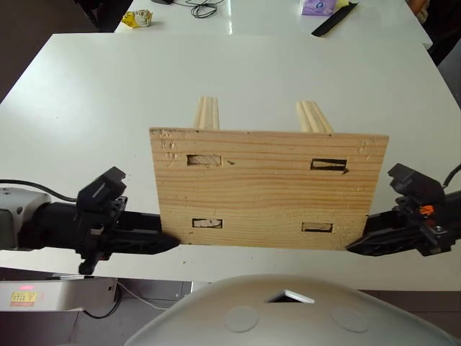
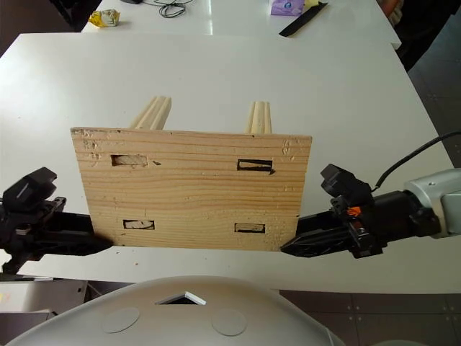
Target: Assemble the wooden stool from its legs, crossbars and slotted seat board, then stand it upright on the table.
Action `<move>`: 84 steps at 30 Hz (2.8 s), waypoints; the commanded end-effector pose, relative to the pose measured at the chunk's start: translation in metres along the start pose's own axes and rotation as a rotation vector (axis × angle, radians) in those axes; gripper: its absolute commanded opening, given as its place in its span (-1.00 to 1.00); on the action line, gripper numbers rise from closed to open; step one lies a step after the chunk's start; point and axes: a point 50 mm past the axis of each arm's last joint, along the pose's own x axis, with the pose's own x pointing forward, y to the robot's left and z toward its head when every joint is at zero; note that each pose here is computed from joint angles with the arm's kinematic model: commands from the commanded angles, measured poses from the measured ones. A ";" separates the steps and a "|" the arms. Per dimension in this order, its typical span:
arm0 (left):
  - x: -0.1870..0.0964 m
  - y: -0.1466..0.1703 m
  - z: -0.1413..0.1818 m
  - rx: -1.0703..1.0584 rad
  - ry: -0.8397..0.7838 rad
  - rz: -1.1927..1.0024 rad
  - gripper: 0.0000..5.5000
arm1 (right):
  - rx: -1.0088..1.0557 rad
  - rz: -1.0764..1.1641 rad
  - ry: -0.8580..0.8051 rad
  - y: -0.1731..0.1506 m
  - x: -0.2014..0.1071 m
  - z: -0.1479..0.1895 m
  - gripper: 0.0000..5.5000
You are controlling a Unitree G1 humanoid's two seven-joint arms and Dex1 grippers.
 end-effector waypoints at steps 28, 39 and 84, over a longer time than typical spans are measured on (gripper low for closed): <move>-0.005 0.043 0.023 -0.420 -0.137 0.041 -0.21 | 0.132 0.026 -0.093 -0.030 -0.003 0.037 -0.34; -0.017 0.032 0.036 -0.424 -0.134 -0.008 0.39 | 0.181 0.103 -0.097 -0.010 -0.012 0.037 0.24; 0.016 0.084 -0.091 1.144 0.094 0.366 0.96 | -0.815 -0.486 -0.126 -0.085 0.061 -0.075 0.96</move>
